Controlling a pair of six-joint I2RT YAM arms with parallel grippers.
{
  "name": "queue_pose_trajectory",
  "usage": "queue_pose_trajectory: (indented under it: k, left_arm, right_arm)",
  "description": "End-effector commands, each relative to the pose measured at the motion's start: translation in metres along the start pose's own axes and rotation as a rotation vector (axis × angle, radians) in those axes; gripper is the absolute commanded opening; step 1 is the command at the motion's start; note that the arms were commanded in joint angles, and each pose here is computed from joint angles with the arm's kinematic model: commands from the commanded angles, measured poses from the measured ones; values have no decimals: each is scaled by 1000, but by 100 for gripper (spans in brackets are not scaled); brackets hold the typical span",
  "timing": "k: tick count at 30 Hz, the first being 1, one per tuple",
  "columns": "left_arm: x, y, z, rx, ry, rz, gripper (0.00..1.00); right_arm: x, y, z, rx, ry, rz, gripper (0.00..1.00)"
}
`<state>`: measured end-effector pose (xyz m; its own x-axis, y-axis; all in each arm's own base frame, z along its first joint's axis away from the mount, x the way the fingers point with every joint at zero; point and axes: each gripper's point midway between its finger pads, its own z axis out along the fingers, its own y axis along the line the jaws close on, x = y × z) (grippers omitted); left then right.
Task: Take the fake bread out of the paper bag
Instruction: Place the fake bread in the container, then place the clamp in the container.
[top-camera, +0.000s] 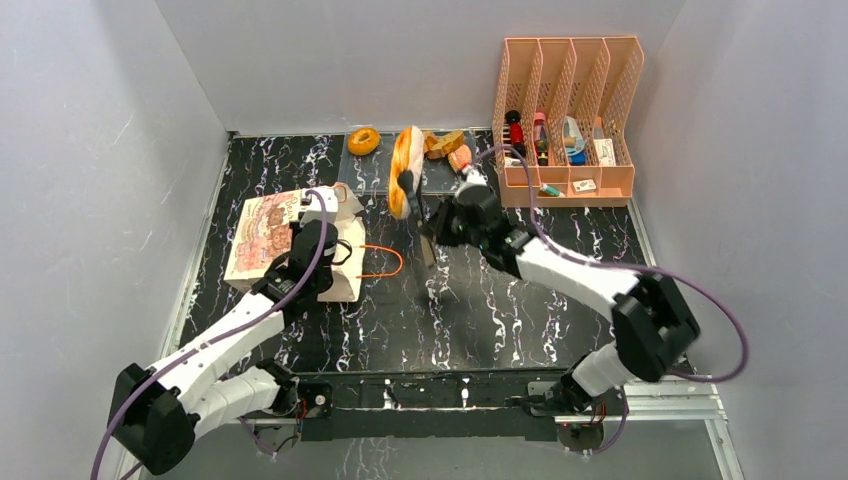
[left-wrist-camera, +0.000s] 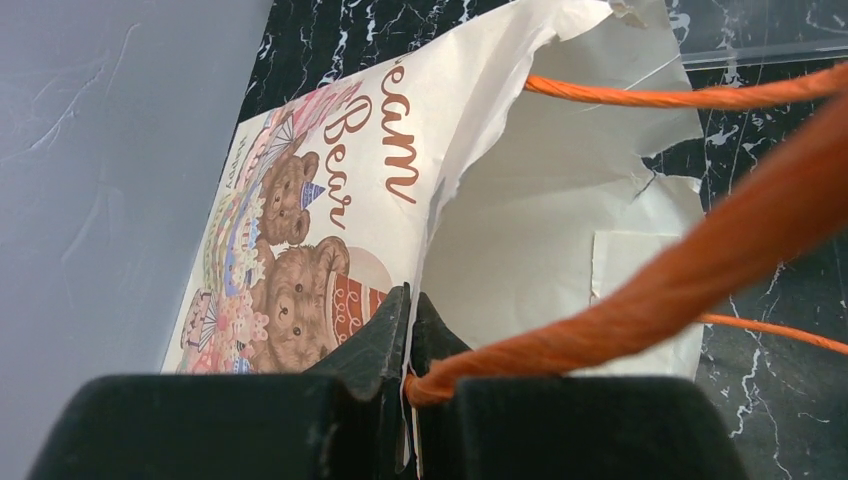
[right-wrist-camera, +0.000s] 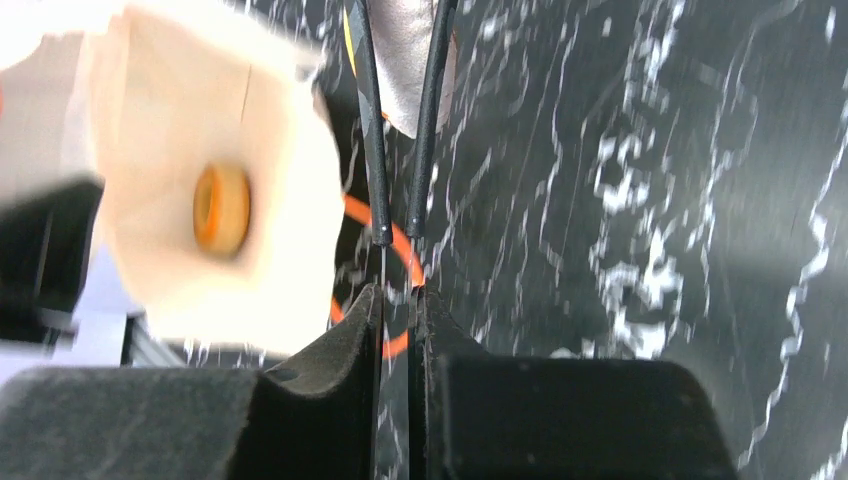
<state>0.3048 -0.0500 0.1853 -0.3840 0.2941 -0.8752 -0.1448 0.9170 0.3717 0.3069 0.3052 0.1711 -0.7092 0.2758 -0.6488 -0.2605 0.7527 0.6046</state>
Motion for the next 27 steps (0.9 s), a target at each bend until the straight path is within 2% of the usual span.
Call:
queue_pose_trajectory:
  k: [1,6,13,17,27]
  left_arm:
    - [-13,11,-13,-1,-8,-81,0]
    - [-13,11,-20,36,-20,-118,0]
    - [-17,14,-26,44,-43,-114,0]
    - [-13,13,-25,40,-45,-114,0]
    - [-11,9,-22,45,-45,-110,0]
  right_arm:
    - [-92,28,41,-111,-188,-33,0]
    - [-120,19,104,-116,-198,22,0]
    - [-124,0,180,-113,-152,65,0]
    - [-125,-14,199,-83,-149,66,0]
    - [-118,-42,213,-54,-146,97,2]
